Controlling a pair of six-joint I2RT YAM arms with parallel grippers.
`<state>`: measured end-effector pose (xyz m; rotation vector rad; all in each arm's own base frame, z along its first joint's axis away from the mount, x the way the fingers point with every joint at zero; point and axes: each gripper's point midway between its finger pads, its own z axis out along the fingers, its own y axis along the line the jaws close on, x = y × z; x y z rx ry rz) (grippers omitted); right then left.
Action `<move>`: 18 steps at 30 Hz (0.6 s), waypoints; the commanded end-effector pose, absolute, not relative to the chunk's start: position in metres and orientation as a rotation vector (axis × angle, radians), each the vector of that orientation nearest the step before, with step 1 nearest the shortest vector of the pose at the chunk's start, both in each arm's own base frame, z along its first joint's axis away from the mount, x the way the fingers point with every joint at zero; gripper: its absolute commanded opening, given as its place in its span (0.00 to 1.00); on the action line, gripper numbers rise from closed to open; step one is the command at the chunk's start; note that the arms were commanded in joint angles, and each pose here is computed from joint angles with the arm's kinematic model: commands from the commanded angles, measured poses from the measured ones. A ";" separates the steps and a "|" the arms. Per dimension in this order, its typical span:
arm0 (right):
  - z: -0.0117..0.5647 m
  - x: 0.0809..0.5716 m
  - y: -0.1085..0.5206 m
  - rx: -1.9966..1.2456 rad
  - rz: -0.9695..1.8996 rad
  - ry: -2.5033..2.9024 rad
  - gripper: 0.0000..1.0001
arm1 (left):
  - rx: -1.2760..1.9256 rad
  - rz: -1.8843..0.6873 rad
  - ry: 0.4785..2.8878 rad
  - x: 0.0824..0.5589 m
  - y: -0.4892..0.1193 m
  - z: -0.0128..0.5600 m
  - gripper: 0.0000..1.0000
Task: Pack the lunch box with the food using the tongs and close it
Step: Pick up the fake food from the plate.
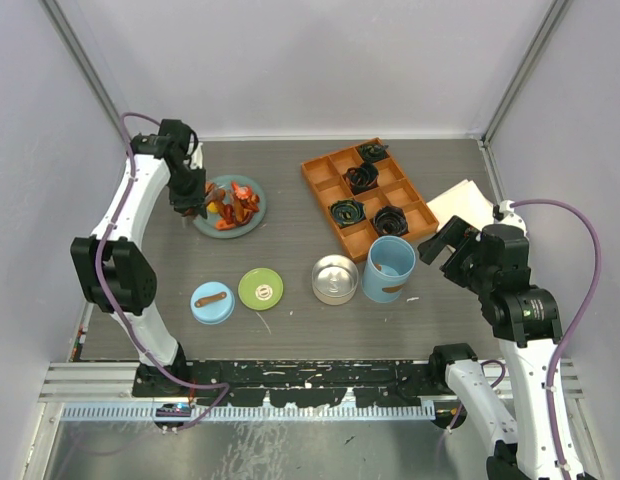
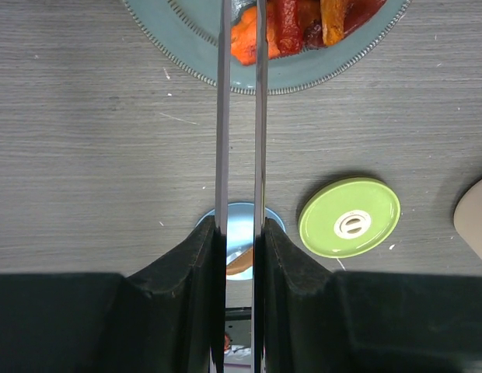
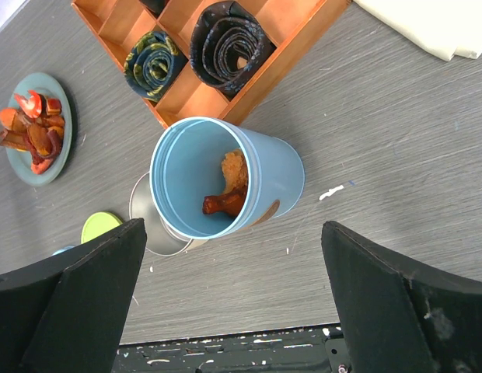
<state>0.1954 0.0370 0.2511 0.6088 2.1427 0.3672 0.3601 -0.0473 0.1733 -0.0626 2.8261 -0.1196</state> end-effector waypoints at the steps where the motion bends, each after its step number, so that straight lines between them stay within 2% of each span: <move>1: 0.266 0.202 0.038 0.603 0.396 2.081 1.00 | -0.082 -0.075 2.708 0.365 -0.038 0.210 0.13; 18: 0.269 0.201 0.039 0.599 0.403 2.074 1.00 | -0.108 -0.072 2.675 0.360 -0.037 0.227 0.11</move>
